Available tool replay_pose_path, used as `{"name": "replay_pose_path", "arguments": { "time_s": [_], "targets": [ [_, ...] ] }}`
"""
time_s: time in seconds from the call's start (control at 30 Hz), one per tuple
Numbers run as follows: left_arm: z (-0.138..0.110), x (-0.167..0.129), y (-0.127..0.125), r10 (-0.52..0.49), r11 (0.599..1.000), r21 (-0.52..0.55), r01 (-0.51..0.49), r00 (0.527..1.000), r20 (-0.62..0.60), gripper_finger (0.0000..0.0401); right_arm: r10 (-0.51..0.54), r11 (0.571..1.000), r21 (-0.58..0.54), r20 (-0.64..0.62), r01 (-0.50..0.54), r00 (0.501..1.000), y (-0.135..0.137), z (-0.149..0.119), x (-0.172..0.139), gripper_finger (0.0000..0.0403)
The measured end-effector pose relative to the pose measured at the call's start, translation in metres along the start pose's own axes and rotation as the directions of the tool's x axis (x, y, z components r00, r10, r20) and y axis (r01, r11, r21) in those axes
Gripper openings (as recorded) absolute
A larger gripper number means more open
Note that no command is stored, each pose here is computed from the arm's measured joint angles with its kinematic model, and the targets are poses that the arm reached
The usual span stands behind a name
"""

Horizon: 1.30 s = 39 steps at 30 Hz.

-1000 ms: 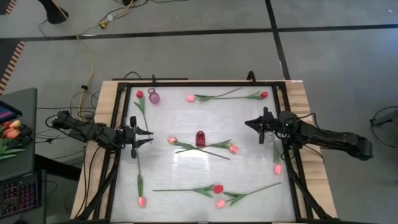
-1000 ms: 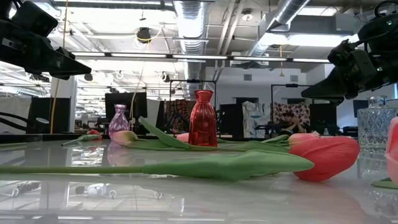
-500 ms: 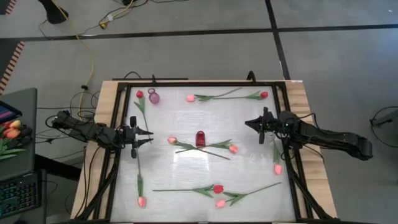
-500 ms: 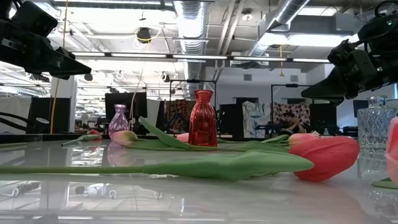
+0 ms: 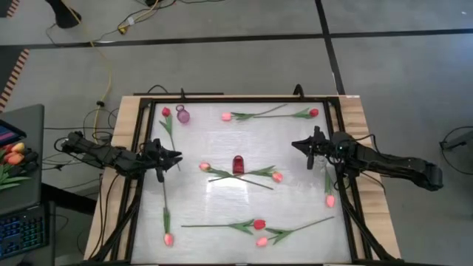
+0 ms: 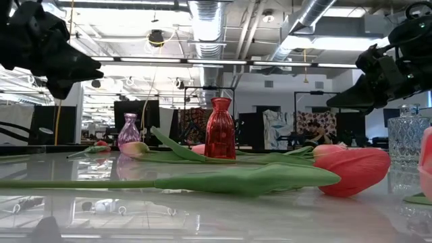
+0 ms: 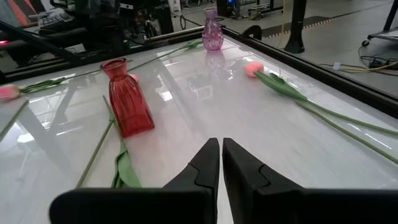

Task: Sort flowers into vase by color
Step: Put the top right red tulip into the violet vase

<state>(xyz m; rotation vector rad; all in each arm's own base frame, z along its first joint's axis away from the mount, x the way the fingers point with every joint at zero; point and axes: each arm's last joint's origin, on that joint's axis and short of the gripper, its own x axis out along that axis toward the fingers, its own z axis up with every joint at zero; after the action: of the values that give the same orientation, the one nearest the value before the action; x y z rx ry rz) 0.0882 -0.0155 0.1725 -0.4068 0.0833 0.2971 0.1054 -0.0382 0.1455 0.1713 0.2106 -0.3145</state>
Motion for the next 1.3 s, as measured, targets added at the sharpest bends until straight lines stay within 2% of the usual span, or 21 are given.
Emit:
{"name": "replay_pose_path", "arguments": {
  "time_s": [0.33,0.6,0.77,0.93,1.07,1.3],
  "targets": [
    [0.008,0.0,-0.004,-0.016,0.999,0.031,0.014,0.996,0.084,0.0105,-0.002,1.0,0.003,0.028,0.002,1.0,0.001,0.006,-0.001,0.0049],
    [0.018,0.003,-0.009,-0.039,0.994,0.104,0.022,0.985,0.17,0.0105,0.007,1.0,0.027,0.103,-0.01,0.995,0.004,0.034,-0.005,0.0049],
    [0.019,0.015,-0.008,0.006,0.987,0.159,-0.032,0.987,0.163,0.0105,-0.014,1.0,-0.024,0.091,0.017,0.996,0.005,0.058,-0.003,0.0054],
    [0.017,0.031,-0.001,0.041,0.982,0.179,-0.06,0.993,0.107,0.0105,-0.113,0.993,-0.024,-0.049,0.112,0.992,-0.004,0.082,0.009,0.0068],
    [0.019,0.038,0.004,0.016,0.982,0.185,-0.033,0.996,0.091,0.0105,-0.193,0.981,-0.04,-0.202,0.188,0.96,-0.019,0.096,0.022,0.0087],
    [0.026,0.043,0.01,-0.03,0.982,0.189,0.009,0.994,0.108,0.0105,-0.203,0.979,-0.077,-0.38,0.188,0.903,-0.053,0.111,0.057,0.0138]
  ]
}}
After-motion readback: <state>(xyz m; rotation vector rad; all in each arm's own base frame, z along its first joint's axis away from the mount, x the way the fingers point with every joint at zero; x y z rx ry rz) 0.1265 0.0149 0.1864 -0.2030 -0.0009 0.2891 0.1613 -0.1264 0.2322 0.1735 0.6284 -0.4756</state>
